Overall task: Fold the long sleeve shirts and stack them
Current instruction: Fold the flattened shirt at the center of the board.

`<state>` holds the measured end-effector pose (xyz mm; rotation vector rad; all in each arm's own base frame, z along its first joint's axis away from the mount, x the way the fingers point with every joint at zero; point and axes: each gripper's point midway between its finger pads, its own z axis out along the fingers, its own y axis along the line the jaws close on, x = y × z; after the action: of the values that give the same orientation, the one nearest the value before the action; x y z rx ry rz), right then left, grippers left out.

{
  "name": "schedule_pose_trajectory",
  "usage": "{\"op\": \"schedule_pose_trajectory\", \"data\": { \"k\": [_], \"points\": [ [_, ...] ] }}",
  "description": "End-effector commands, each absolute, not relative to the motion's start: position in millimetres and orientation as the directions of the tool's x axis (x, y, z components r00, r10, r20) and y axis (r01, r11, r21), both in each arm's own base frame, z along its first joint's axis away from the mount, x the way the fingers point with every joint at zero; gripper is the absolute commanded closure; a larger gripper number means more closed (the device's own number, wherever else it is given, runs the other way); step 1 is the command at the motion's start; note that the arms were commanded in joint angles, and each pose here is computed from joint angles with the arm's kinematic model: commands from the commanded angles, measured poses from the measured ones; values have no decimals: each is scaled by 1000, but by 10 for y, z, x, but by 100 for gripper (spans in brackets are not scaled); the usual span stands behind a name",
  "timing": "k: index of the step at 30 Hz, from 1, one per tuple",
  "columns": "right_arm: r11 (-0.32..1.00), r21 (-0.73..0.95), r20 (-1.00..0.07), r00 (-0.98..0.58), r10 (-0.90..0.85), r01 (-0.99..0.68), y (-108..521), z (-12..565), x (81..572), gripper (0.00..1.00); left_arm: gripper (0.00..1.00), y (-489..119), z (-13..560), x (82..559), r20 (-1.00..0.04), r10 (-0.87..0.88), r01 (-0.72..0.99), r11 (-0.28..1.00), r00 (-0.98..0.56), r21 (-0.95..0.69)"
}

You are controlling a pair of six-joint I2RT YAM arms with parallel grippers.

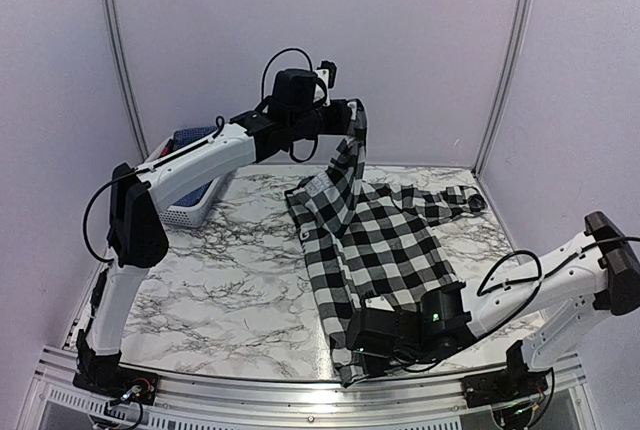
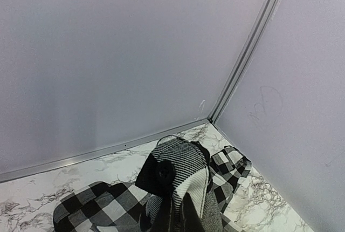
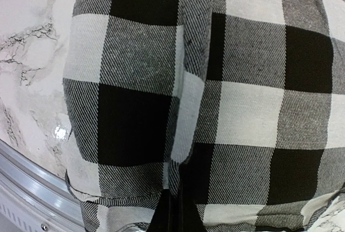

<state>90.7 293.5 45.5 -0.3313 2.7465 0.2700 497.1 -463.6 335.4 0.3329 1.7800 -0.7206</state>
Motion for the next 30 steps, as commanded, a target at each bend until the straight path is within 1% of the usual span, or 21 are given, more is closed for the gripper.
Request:
{"op": "schedule_pose_trajectory", "data": {
  "k": [1,8,12,15,17,20,23,26,30],
  "points": [
    [958,200,-401,-909,-113,-207,2904,557,984,100,100,-4795,3686,4905,-943,-210,623,710,-257,-327],
    [959,197,-424,-900,-102,-202,2851,644,1046,100,100,-4906,3899,4847,-940,-279,663,669,-194,-335],
    [967,184,-435,-897,-83,-178,2801,695,1129,100,100,-4990,3898,4793,-940,-280,687,645,-196,-335],
    [968,182,-423,-902,-83,-174,2780,653,1112,100,100,-5071,3822,4744,-941,-263,705,626,-212,-334],
    [967,185,-422,-903,-82,-174,2786,673,1109,92,100,-5119,3729,4709,-941,-246,714,615,-231,-336],
    [962,204,-449,-891,-73,-182,2809,831,1147,70,100,-5151,3520,4719,-935,-231,699,620,-271,-356],
    [955,230,-487,-872,-53,-186,2844,1071,1215,53,100,-5202,3346,4714,-927,-219,693,616,-306,-374],
    [953,238,-514,-857,-39,-186,2848,1277,1279,43,100,-5243,3176,4718,-921,-205,683,622,-331,-384],
    [952,256,-528,-849,-7,-167,2798,1413,1414,37,100,-5288,3023,4711,-913,-195,679,617,-358,-398]
  ]
}}
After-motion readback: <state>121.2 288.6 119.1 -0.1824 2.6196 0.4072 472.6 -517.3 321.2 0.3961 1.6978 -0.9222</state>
